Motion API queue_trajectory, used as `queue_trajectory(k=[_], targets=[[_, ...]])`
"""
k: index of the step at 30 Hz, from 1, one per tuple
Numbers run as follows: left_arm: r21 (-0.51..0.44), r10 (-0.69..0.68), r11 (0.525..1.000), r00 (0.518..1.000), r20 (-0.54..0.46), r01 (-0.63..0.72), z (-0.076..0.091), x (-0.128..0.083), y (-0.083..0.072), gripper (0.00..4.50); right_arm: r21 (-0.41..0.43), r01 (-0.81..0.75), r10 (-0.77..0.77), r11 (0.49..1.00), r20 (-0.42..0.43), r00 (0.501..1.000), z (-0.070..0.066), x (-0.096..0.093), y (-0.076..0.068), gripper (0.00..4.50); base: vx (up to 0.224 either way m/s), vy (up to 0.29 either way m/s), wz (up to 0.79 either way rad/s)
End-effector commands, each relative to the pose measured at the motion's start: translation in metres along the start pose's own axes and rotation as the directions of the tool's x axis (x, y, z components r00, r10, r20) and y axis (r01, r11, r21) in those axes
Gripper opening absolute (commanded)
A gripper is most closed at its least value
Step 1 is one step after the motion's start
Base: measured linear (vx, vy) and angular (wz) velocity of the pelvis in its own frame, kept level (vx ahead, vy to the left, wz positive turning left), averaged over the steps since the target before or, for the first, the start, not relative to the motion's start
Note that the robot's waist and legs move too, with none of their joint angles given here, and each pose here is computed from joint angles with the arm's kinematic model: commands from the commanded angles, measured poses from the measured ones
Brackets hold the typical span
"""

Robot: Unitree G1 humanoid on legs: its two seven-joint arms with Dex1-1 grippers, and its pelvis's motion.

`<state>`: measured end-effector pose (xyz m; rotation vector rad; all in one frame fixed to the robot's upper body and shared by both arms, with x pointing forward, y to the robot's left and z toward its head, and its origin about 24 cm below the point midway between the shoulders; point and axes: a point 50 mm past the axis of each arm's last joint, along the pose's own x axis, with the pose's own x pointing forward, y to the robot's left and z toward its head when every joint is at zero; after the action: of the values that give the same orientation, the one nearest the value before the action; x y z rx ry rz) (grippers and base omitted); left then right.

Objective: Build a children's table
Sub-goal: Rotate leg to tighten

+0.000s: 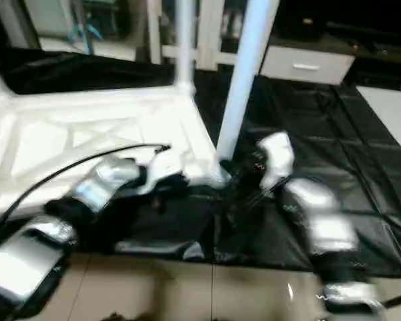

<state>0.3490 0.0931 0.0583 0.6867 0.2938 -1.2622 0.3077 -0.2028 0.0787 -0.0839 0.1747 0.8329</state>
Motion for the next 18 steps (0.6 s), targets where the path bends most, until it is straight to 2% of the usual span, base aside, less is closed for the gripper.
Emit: queue_trajectory(k=[1, 4, 6, 9, 12, 14, 18], targets=[[0.013, -0.139, 0.990, 0.990, 0.020, 0.139, -0.006, 0.001, -0.017, 0.00, -0.025, -0.170, 0.168, 0.985, -0.068, 0.983, 0.001, -0.010, 0.010, 3.90, 0.000, 0.000, 0.00], [0.009, -0.253, 0.967, 0.966, 0.043, 0.253, -0.012, -0.008, -0.027, 0.00, -0.032, -0.298, 0.286, 0.954, -0.197, 0.938, -0.003, -0.027, 0.014, 4.23, 0.000, 0.000, 0.00], [0.014, -0.284, 0.959, 0.957, 0.052, 0.284, -0.012, -0.010, -0.030, 0.00, -0.028, -0.323, 0.310, 0.946, -0.220, 0.925, -0.004, -0.029, 0.015, 4.44, 0.000, 0.000, 0.00], [0.030, -0.337, 0.942, 0.940, 0.048, 0.336, -0.014, -0.015, -0.034, 0.00, -0.006, -0.383, 0.371, 0.924, -0.227, 0.900, -0.004, -0.026, 0.021, 4.44, 0.000, 0.000, 0.00], [0.034, -0.385, 0.923, 0.923, 0.024, 0.384, -0.015, -0.019, -0.037, 0.00, -0.041, -0.415, 0.399, 0.909, -0.204, 0.894, -0.006, -0.006, 0.029, 4.44, 0.000, 0.000, 0.00], [0.039, -0.391, 0.920, 0.920, 0.028, 0.389, -0.013, -0.020, -0.037, 0.00, -0.036, -0.435, 0.421, 0.900, -0.196, 0.886, -0.007, 0.003, 0.032, 4.44, 0.000, 0.000, 0.00], [0.039, -0.388, 0.922, 0.921, 0.032, 0.386, -0.011, -0.020, -0.036, 0.00, -0.039, -0.471, 0.452, 0.881, -0.219, 0.865, -0.010, 0.013, 0.034, 4.44, 0.000, 0.000, 0.00]])
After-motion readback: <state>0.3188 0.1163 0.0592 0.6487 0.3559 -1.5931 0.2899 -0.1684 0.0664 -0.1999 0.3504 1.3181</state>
